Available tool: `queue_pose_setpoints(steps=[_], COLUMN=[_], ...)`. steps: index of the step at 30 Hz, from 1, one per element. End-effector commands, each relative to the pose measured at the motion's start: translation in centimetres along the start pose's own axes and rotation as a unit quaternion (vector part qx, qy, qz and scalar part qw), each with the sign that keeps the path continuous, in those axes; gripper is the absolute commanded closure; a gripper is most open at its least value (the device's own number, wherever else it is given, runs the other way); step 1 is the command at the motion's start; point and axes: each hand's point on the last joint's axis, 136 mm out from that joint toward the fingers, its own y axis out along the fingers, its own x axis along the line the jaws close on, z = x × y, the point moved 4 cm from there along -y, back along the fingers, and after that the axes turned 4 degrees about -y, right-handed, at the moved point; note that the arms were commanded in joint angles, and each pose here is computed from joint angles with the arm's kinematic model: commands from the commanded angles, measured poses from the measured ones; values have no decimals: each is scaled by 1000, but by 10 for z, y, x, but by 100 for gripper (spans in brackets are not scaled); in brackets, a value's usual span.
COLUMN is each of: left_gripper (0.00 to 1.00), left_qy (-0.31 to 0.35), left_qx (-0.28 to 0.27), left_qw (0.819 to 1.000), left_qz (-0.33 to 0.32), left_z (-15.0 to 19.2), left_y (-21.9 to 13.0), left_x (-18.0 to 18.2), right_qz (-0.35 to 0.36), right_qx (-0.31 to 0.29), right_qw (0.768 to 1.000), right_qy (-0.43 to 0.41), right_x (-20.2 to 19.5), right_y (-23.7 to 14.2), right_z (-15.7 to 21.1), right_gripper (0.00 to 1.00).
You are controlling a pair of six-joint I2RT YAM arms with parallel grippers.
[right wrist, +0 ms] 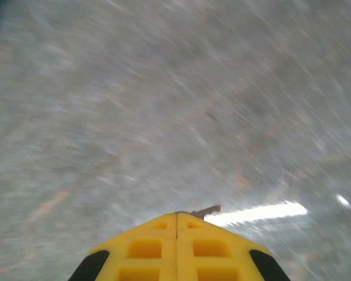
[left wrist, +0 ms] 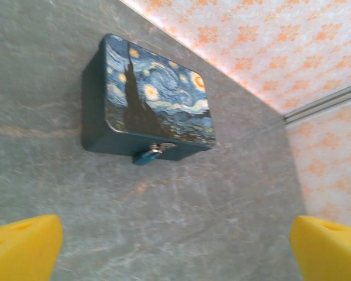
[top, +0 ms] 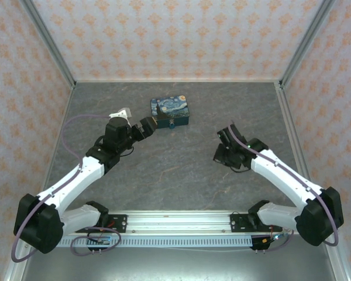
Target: Unlock a padlock with a key
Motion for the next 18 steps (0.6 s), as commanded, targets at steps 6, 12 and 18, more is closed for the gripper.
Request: queue_pose_setpoints(steps=[6, 12, 18], left_gripper=[7, 23, 28], left_qy=[-245, -369, -440], left_qx=[97, 137, 160], left_qw=[964, 919, 883], left_qz=[10, 29, 22], left_z=[16, 24, 39], left_y=[14, 26, 32], left_x=[-21, -34, -42], right_qz=[-207, -291, -327], right_qx=[-98, -123, -134], right_qw=[962, 935, 923], right_qy=[-145, -160, -154], right_x=[97, 134, 153], right_y=[-38, -48, -43], right_z=[-59, -75, -75], right_gripper=[100, 100, 100])
